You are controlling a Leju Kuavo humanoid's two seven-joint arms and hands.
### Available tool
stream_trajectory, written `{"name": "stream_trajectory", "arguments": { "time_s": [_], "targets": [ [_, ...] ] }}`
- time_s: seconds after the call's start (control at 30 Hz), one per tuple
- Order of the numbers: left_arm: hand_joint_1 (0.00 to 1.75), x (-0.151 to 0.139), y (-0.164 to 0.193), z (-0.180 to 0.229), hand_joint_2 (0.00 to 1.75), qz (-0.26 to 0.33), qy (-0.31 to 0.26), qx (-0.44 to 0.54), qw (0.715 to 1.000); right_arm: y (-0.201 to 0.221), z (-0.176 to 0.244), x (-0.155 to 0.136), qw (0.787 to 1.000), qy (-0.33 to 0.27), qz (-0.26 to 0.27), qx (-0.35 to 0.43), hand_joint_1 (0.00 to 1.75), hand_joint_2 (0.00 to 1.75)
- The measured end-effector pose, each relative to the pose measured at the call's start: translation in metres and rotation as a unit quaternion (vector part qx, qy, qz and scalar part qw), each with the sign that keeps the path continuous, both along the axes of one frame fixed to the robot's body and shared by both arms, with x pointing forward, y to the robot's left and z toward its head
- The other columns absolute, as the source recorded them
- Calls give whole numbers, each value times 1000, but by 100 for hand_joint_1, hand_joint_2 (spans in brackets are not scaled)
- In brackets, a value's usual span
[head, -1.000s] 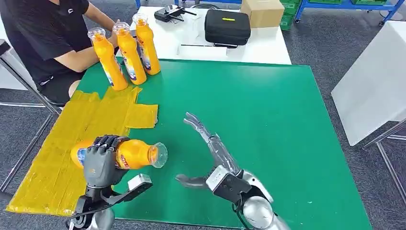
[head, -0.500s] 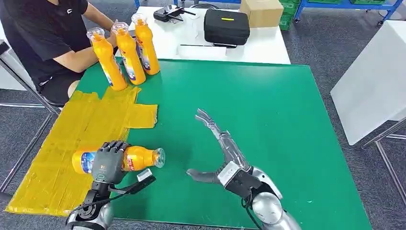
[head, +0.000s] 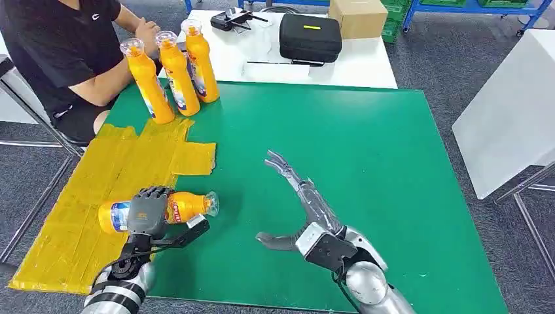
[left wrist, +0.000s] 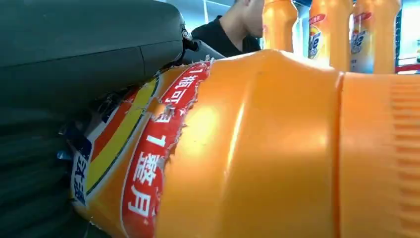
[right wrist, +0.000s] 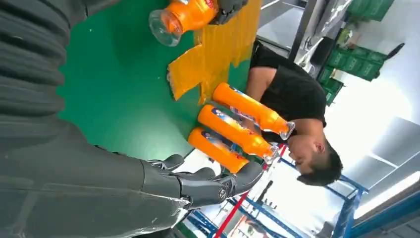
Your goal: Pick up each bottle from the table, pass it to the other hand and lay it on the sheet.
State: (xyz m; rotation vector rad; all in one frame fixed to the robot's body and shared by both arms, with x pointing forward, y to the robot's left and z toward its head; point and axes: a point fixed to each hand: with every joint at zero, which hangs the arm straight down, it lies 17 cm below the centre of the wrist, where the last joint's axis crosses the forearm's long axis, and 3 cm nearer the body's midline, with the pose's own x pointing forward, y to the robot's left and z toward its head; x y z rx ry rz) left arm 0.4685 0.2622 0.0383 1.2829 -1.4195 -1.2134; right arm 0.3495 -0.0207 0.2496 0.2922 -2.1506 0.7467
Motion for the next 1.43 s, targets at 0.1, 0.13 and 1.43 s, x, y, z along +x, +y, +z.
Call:
{"name": "stream_trajectory", "arguments": {
  "time_s": [0.1,0.13,1.43],
  "targets": [
    [0,6,4,-1,175,7,8,0,1000,0,0,0,1000,-1,-1,-2,0,175],
    [0,8,7,-5,175,12,18,-1,1000,0,0,1,1000,-2,-1,-3,0,175],
    [0,32,21,-22,0,38,78,4,996,4,2,8,1000,-6,-4,-11,0,175]
  ]
}}
